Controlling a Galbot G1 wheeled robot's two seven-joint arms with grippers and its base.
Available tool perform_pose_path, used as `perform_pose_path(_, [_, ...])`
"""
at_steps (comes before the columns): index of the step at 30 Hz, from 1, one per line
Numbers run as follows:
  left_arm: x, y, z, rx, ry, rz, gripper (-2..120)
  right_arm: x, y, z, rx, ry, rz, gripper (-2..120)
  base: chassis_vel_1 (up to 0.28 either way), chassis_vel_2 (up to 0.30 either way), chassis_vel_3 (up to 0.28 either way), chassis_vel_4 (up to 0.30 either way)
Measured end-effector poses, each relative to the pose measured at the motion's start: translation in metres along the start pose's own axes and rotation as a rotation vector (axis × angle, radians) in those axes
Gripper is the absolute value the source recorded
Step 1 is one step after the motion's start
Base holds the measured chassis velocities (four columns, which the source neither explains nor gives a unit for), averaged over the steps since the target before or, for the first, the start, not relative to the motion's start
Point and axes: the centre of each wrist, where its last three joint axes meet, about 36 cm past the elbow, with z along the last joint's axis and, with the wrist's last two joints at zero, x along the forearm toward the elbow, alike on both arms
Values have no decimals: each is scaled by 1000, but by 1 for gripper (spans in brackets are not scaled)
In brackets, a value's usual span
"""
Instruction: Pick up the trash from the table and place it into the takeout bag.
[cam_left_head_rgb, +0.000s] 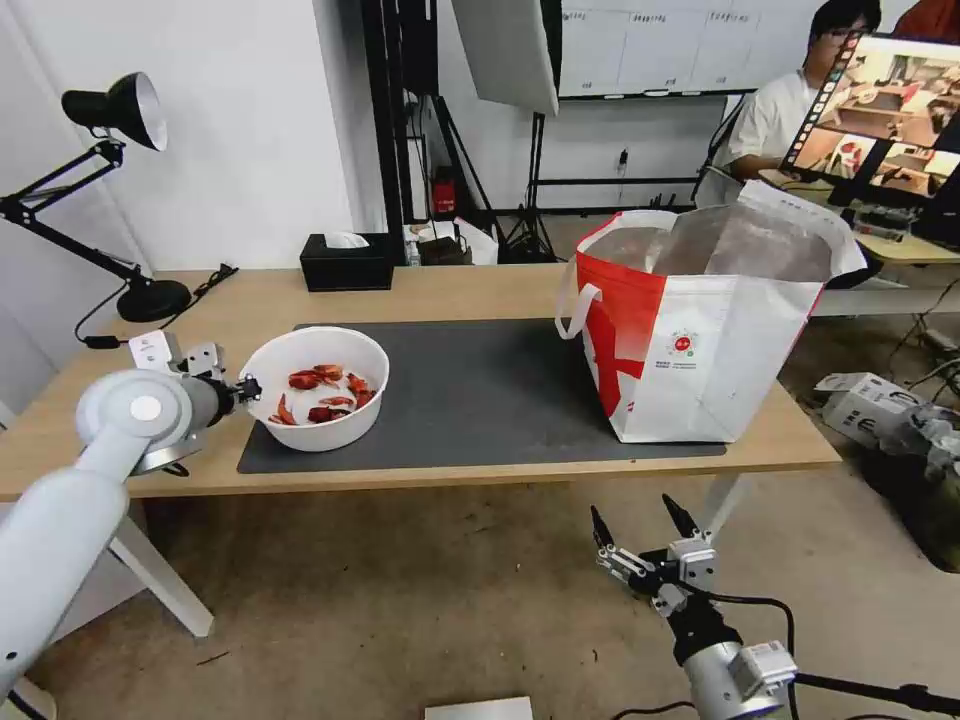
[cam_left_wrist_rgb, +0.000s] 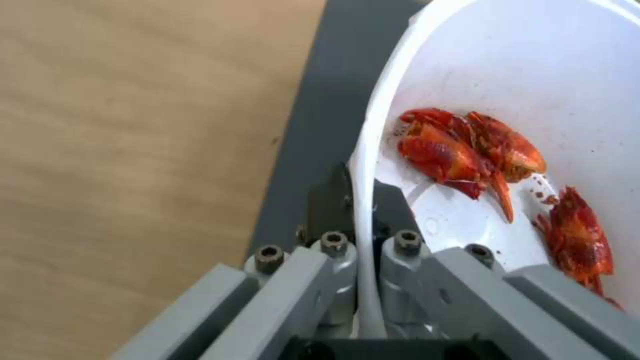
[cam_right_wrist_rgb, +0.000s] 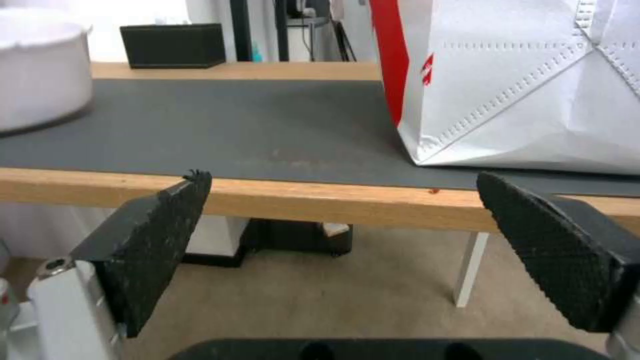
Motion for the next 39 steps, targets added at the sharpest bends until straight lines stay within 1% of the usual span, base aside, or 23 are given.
perform_pose_path(1, [5,-3,-2,4,-22,10,0,0,0,0,0,0,0,100,0,0,0,0])
perform_pose_path(2, [5,-3,-2,4,-22,10,0,0,0,0,0,0,0,100,0,0,0,0])
perform_pose_path(4, [13,-9,-5,7,-71,21,0,0,0,0,0,0,0,100,0,0,0,0])
perform_pose_path(5, [18,-13,-5,4,-110,22,0,0,0,0,0,0,0,100,0,0,0,0])
perform_pose_path(6, [18,-13,-5,4,-110,22,0,0,0,0,0,0,0,100,0,0,0,0])
perform_pose_path(8, [25,-17,-7,-6,-165,20,0,0,0,0,0,0,0,100,0,0,0,0])
perform_pose_path(9, [25,-17,-7,-6,-165,20,0,0,0,0,0,0,0,100,0,0,0,0])
perform_pose_path(11, [30,-21,-6,-17,-253,7,0,0,0,0,0,0,0,100,0,0,0,0])
perform_pose_path(12, [30,-21,-6,-17,-253,7,0,0,0,0,0,0,0,100,0,0,0,0])
perform_pose_path(14, [32,-22,-2,-61,-343,-8,0,0,0,0,0,0,0,100,0,0,0,0])
perform_pose_path(15, [32,-22,-2,-61,-343,-8,0,0,0,0,0,0,0,100,0,0,0,0])
perform_pose_path(19, [28,-18,8,-149,-454,-43,0,0,0,0,0,0,0,100,0,0,0,0])
perform_pose_path(20, [28,-18,8,-149,-454,-43,0,0,0,0,0,0,0,100,0,0,0,0])
perform_pose_path(21, [26,-16,11,-174,-483,-53,0,0,0,0,0,0,0,100,0,0,0,0])
perform_pose_path(28, [26,-16,16,-185,-491,-45,0,0,0,0,0,0,0,100,0,0,0,0])
perform_pose_path(34, [27,-17,20,-172,-505,-8,0,0,0,0,0,0,0,100,0,0,0,0])
perform_pose_path(36, [26,-17,24,-191,-514,13,0,0,0,0,0,0,0,100,0,0,0,0])
perform_pose_path(39, [25,-16,27,-197,-511,19,0,0,0,0,0,0,0,100,0,0,0,0])
